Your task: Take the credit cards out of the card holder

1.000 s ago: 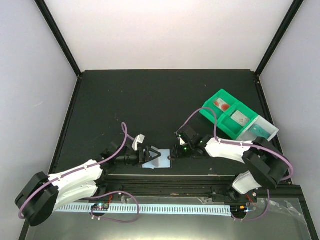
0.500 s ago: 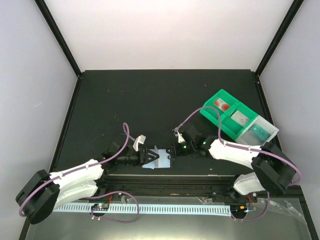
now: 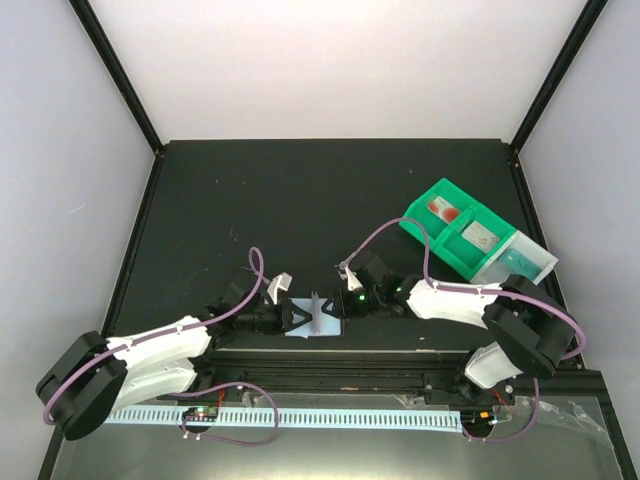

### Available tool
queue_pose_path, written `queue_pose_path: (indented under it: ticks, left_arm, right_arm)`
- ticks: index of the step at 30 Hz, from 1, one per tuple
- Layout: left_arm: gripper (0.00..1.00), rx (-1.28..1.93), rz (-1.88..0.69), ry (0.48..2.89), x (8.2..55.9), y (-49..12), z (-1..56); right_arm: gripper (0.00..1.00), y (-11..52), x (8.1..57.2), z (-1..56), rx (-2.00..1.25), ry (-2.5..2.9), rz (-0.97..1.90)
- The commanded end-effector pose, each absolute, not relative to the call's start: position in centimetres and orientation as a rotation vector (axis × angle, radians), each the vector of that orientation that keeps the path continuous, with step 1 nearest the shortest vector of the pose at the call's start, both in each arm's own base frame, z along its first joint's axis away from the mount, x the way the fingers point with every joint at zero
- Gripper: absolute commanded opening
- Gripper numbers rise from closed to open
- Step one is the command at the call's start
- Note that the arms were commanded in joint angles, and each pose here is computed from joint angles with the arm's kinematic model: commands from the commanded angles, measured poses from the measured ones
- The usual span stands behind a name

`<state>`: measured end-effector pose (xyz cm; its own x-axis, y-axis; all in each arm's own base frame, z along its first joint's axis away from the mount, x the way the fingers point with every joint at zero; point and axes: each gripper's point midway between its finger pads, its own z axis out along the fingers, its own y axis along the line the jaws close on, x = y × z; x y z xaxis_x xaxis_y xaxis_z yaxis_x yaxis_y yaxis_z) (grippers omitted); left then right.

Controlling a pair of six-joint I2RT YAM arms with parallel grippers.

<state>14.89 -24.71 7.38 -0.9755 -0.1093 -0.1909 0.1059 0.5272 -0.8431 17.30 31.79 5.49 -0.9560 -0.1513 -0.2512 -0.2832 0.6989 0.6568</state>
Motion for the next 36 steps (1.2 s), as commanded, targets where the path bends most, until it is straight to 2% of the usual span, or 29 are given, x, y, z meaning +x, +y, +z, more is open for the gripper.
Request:
queue_pose_path:
  ticks: [1, 5, 9, 18, 23, 29, 33, 34, 36]
  left_arm:
    - [0.04, 0.032, -1.423, 2.517, 15.5, -25.3, 8.2]
    - [0.13, 0.029, -1.402, 2.522, 15.6, -25.1, 8.1]
    - [0.13, 0.028, -1.388, 2.535, 15.5, -25.0, 7.8]
    - [0.14, -0.035, -1.230, 2.599, 15.5, -23.1, 6.7]
    - [0.22, -0.129, -1.060, 2.632, 16.0, -21.0, 6.5]
    - [0.32, -0.155, -1.032, 2.581, 16.4, -20.2, 8.4]
    - [0.43, -0.122, -1.082, 2.552, 16.5, -20.8, 8.7]
    - [0.44, -0.111, -1.099, 2.553, 16.4, -21.1, 8.6]
    - [0.37, -0.092, -1.124, 2.564, 16.2, -21.5, 8.1]
  right_arm:
    - [0.36, 32.3, 17.4, 6.4, -0.345, 2.691, 1.144]
    - [0.41, 32.7, 17.5, 6.9, -0.335, 2.671, 1.175]
    - [0.43, 33.0, 17.5, 6.8, -0.319, 2.683, 1.192]
    - [0.44, 30.2, 19.0, 8.6, -0.266, 2.650, 0.962]
    - [0.44, 30.1, 19.1, 9.8, -0.271, 2.623, 0.968]
    - [0.37, 31.8, 18.3, 9.4, -0.304, 2.632, 1.052]
    - [0.30, 33.0, 17.9, 8.7, -0.318, 2.646, 1.093]
    - [0.29, 33.3, 17.8, 8.5, -0.322, 2.651, 1.098]
    - [0.26, 33.7, 17.7, 8.2, -0.328, 2.658, 1.102]
